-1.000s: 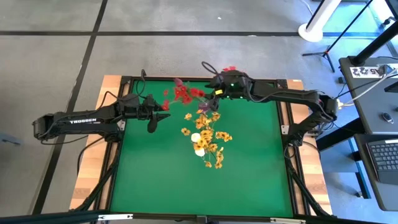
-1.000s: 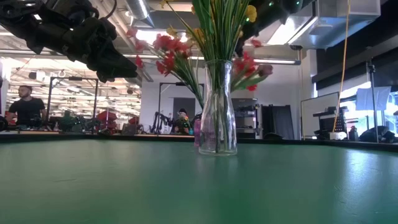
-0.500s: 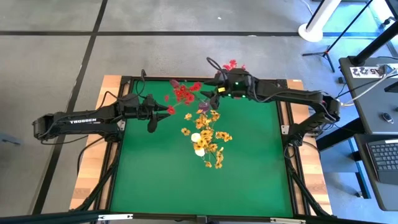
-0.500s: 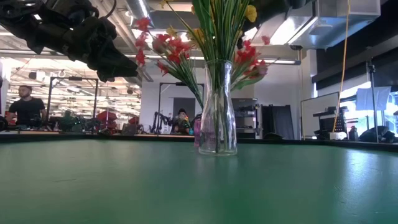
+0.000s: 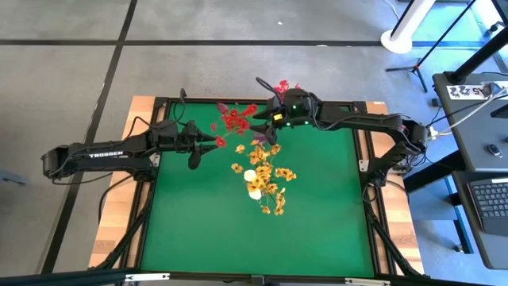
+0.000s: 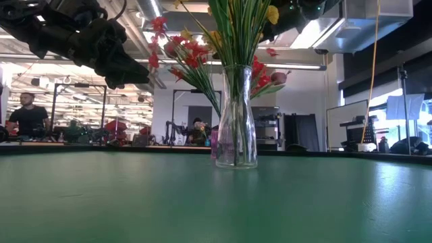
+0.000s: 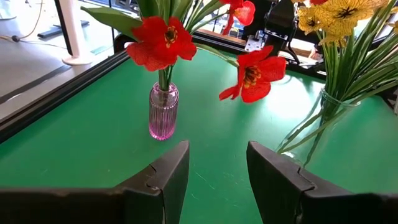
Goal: Sort flowers into vase by color
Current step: Return to Home Position
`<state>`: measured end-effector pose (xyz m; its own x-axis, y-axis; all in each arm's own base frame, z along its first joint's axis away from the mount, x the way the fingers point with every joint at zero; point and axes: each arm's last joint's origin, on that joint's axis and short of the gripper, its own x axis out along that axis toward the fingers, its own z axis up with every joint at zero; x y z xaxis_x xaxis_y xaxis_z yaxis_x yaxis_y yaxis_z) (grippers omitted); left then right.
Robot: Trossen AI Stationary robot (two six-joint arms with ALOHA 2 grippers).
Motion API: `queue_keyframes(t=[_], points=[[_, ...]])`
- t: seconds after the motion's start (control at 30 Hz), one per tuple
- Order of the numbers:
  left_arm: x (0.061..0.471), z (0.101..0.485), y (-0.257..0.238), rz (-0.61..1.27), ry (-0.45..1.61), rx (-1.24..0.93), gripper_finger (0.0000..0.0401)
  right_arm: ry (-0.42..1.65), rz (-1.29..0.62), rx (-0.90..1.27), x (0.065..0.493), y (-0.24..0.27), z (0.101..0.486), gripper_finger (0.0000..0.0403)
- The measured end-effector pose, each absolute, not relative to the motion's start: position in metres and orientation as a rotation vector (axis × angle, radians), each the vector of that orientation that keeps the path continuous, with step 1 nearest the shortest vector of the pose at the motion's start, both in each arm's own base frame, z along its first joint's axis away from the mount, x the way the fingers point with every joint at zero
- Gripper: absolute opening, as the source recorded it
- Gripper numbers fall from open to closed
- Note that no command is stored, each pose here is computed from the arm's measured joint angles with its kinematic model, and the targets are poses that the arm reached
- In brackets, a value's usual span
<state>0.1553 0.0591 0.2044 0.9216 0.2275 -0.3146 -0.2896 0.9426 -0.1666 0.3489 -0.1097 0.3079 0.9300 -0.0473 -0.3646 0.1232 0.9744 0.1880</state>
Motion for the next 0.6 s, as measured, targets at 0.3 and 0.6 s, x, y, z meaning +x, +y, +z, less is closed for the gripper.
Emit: queue_keyframes(t=[0.3, 0.6], points=[[0.1548, 0.2027, 0.0589, 0.268, 0.315, -0.218, 0.0156, 0.354, -0.006, 0.154, 0.3486, -0.1116, 0.3150, 0.0237], [0.1547, 0.2025, 0.0589, 0.267, 0.318, -0.211, 0.0156, 0.336, 0.132, 0.170, 0.3488, -0.1079, 0.3166, 0.0237]])
